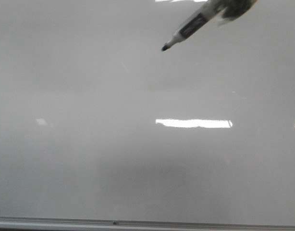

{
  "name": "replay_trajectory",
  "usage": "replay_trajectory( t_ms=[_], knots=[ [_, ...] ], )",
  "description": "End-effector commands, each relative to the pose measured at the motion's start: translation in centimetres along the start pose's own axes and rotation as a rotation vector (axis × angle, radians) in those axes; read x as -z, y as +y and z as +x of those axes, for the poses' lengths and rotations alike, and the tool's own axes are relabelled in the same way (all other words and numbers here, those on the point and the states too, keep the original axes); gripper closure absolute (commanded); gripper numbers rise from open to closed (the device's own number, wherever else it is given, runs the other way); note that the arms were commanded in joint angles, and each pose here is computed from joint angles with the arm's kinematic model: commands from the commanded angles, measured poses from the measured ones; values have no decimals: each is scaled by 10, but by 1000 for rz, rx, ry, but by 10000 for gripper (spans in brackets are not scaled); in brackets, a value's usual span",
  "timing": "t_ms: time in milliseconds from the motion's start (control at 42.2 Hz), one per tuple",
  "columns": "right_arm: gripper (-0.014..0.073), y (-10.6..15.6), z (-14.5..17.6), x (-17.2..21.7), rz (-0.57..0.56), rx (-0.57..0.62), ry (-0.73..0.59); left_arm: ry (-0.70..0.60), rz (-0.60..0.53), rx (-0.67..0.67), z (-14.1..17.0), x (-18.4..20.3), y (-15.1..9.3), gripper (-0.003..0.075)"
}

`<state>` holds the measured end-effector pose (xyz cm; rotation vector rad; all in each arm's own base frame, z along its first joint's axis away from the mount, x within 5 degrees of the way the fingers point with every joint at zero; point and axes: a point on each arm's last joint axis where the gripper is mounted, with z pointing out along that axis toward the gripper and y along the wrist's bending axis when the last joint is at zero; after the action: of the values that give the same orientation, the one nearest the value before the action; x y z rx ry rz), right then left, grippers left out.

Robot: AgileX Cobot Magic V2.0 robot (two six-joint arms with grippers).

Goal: Write number 4 on whiteboard

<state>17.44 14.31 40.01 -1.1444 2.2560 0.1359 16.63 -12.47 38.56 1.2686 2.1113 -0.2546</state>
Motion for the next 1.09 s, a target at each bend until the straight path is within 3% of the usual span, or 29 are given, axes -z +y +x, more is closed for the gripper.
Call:
replay_trajectory(
  t_ms=[0,119,190,379,474,617,1067],
  knots=[
    [646,-9,6,31,93,-204,-138,-102,-98,127,7,22,9,239],
    [646,-9,31,37,119,-354,-353,-139,-171,188,22,32,15,239],
    [646,-10,56,35,156,-417,-408,-150,-189,196,25,33,16,239],
    [646,-19,95,25,222,-561,-347,-167,-192,199,24,33,16,239],
    [646,-15,93,16,184,-509,-409,-190,-187,209,22,33,16,239],
    [646,-19,88,-1,185,-526,-544,-199,-193,208,21,34,17,239],
    [646,-47,60,-43,244,-538,-621,-207,-198,208,21,34,17,239]
  ],
)
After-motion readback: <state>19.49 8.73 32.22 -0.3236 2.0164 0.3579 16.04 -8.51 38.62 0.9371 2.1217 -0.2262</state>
